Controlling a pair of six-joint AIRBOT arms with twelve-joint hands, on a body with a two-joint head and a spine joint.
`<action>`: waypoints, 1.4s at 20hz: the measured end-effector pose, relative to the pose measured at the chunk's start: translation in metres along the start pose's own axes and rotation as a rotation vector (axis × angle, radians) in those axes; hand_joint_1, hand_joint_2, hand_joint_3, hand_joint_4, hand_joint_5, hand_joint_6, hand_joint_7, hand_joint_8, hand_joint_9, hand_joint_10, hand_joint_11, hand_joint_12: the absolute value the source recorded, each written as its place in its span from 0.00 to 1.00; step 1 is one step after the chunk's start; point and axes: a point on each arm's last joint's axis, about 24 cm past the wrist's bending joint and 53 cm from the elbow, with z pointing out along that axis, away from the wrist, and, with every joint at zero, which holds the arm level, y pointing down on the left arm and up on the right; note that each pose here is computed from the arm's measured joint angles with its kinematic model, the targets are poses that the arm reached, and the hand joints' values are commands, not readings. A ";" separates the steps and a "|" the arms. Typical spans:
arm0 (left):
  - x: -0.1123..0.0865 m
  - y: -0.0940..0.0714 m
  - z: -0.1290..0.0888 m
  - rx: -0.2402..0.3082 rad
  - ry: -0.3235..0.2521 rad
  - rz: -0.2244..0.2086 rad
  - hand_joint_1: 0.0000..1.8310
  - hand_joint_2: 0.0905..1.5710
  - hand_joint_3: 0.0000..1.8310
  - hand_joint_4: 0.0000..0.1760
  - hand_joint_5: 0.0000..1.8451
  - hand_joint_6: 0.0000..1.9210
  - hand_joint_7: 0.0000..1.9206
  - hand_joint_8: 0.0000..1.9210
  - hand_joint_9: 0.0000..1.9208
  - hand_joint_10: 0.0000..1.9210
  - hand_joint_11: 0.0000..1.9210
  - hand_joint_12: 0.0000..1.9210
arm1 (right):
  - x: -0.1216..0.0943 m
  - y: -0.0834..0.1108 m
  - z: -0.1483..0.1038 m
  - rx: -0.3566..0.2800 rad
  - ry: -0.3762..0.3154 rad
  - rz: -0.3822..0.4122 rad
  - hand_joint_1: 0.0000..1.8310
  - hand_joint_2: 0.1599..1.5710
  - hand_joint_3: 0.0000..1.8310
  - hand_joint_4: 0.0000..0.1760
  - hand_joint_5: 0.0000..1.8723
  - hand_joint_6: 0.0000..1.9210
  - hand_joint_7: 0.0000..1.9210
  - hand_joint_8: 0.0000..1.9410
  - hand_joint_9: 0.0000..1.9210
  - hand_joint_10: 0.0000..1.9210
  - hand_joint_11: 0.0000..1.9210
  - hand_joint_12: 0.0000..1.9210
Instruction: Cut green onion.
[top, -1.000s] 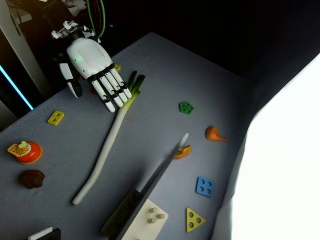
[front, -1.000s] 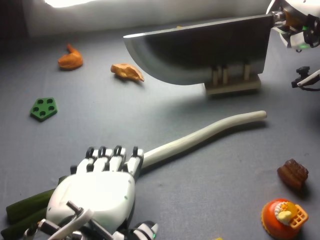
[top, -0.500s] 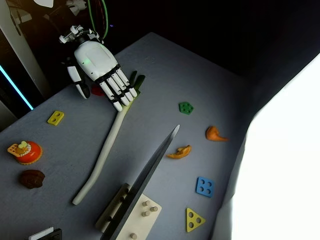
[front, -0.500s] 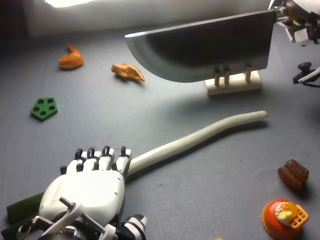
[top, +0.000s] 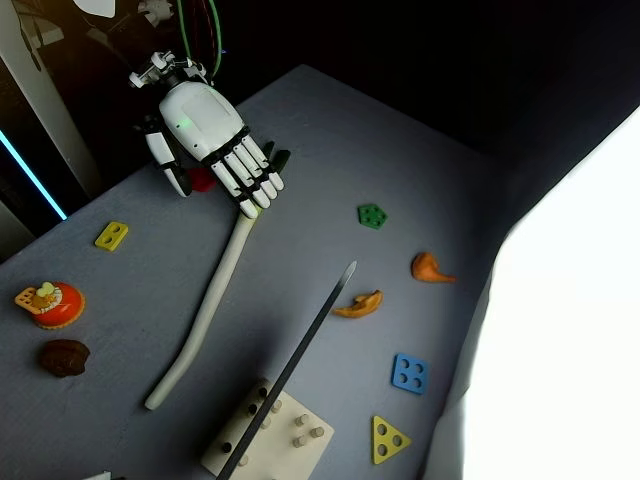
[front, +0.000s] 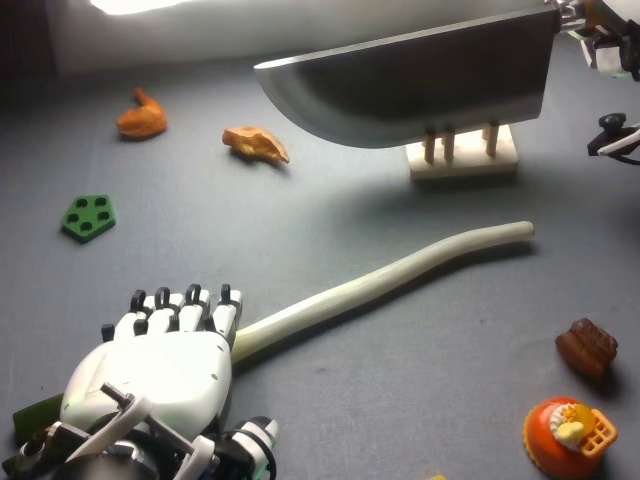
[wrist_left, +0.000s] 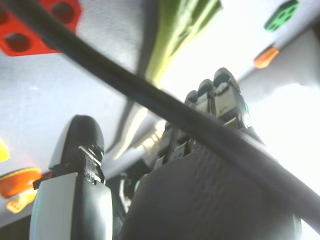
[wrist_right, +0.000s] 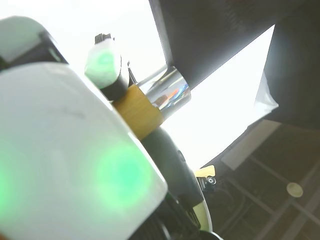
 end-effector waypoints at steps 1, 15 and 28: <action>0.000 0.000 0.000 0.000 0.000 0.000 0.31 0.79 0.00 0.21 0.00 0.00 0.00 0.00 0.00 0.00 0.00 0.00 | 0.000 -0.001 0.000 0.005 -0.003 -0.006 0.87 0.41 0.47 1.00 0.71 1.00 0.81 1.00 0.84 1.00 0.86 1.00; 0.004 0.009 -0.001 -0.009 0.009 0.023 0.31 0.80 0.00 0.04 0.01 0.00 0.01 0.00 0.00 0.00 0.00 0.00 | -0.062 0.030 -0.019 -0.053 -0.116 0.058 0.87 0.41 0.46 1.00 0.71 1.00 0.80 1.00 0.84 1.00 0.87 1.00; 0.026 0.004 -0.003 0.004 0.056 0.028 0.06 0.85 0.01 0.00 0.00 0.00 0.00 0.00 0.00 0.00 0.00 0.00 | -0.097 0.094 -0.119 0.172 -0.411 -0.004 0.85 0.42 0.44 1.00 0.68 1.00 0.79 1.00 0.83 1.00 0.86 1.00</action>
